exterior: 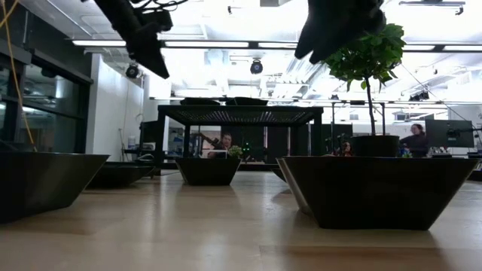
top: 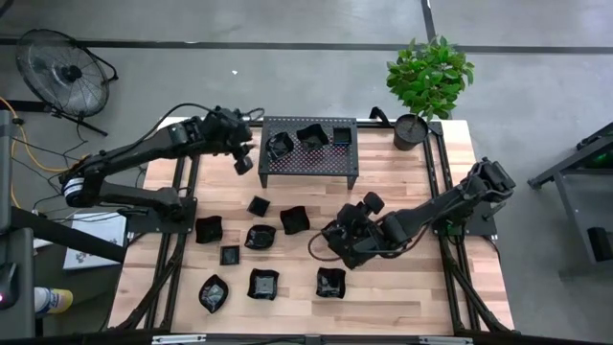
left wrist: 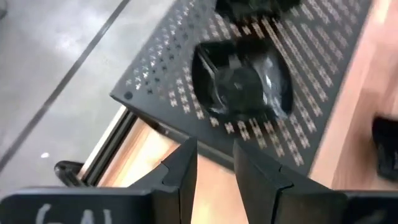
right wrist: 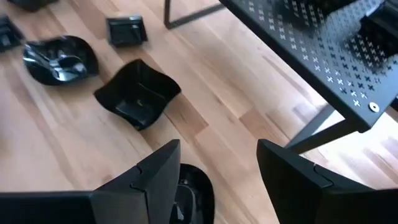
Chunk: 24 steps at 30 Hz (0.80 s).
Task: Pick & Place Mini shaped plates
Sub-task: Stack the leaf shaped plate on top of the leaf shaped plate on the shelf
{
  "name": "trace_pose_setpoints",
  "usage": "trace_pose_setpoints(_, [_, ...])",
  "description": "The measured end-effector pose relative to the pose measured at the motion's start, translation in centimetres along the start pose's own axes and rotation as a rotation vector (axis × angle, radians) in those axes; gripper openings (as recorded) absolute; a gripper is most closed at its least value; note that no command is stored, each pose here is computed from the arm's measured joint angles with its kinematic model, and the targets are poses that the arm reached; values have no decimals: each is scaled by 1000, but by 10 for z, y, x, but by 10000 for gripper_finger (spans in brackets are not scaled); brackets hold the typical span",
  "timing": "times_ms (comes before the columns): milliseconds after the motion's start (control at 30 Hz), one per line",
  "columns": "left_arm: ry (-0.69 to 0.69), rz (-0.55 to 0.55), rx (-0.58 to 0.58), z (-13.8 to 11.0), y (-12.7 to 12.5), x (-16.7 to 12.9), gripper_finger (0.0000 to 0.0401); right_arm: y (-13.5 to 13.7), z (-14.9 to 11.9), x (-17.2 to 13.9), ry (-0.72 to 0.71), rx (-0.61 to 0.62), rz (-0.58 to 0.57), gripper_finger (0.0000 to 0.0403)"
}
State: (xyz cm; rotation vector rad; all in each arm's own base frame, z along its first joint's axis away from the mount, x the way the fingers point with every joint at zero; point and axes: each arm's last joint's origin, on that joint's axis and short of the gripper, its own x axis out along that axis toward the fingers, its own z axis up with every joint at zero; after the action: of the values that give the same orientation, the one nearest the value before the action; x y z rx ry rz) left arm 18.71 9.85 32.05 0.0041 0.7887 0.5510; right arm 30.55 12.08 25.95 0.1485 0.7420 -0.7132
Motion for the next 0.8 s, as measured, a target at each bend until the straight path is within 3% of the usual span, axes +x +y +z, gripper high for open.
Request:
trace_pose_setpoints(333, [-13,-21,191,-5,-47,-24,101,-16,1,13,146,22,-51,208])
trace_pose_setpoints(667, [-121,-69,359,-16,-104,-54,101,-31,-38,45,331,89,-85,208])
trace_pose_setpoints(800, [-134,-111,416,-34,-125,-55,101,-36,-45,58,399,120,-60,208])
